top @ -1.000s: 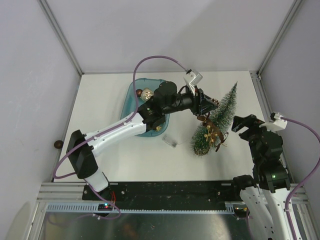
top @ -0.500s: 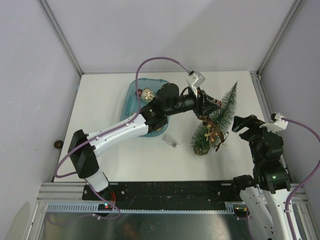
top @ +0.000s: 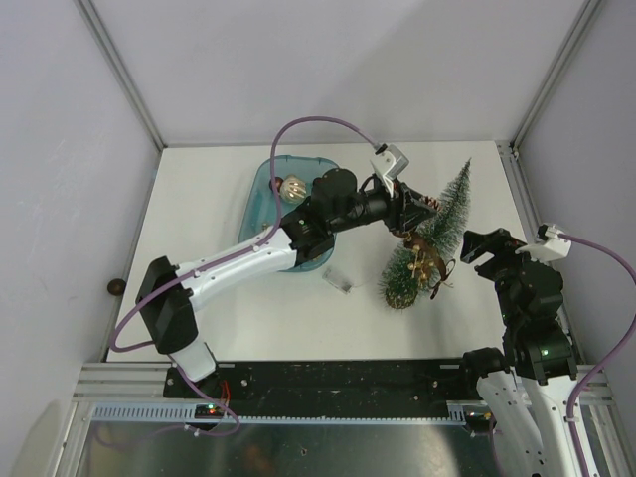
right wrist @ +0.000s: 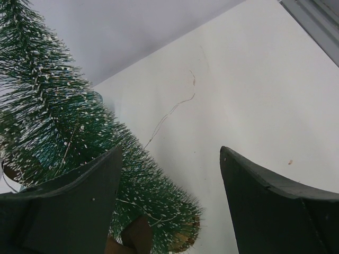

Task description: Decorate the small christmas tree

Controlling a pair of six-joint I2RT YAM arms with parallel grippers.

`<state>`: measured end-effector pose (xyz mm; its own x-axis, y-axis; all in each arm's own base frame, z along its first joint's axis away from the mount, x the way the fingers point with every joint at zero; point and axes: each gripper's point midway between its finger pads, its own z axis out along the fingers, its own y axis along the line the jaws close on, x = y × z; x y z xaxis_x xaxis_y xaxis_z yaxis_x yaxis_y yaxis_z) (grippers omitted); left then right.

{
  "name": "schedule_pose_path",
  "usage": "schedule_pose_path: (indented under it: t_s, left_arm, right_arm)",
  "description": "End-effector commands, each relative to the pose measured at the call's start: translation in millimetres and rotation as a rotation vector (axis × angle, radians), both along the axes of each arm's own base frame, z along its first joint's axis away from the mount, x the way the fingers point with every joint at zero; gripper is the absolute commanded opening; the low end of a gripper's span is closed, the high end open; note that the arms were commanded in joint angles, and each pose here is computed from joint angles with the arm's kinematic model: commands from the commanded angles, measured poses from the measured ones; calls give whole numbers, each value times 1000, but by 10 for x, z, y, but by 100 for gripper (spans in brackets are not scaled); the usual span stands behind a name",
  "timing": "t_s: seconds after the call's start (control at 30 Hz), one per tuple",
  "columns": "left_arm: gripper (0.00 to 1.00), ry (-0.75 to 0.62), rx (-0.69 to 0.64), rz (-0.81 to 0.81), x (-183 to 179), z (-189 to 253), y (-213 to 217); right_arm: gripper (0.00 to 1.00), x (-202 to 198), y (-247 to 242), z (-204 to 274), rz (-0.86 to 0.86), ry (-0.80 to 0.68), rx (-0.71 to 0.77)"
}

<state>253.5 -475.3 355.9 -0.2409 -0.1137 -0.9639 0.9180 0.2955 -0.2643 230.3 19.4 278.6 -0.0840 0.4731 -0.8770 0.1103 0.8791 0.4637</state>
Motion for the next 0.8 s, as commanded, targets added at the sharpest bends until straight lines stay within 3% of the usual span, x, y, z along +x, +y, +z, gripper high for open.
schedule_pose_path:
  t_s: [0.0, 0.57, 0.77]
  left_arm:
    - [7, -80, -28, 9, -36, 145, 47]
    - [12, -167, 17, -24, -288, 21, 257]
    - [31, -169, 15, -34, -319, 25, 276]
  right_arm:
    - [79, 25, 11, 94, 8, -37, -3]
    - [77, 10, 47, 94, 25, -38, 15]
    - [77, 9, 52, 95, 26, -38, 19]
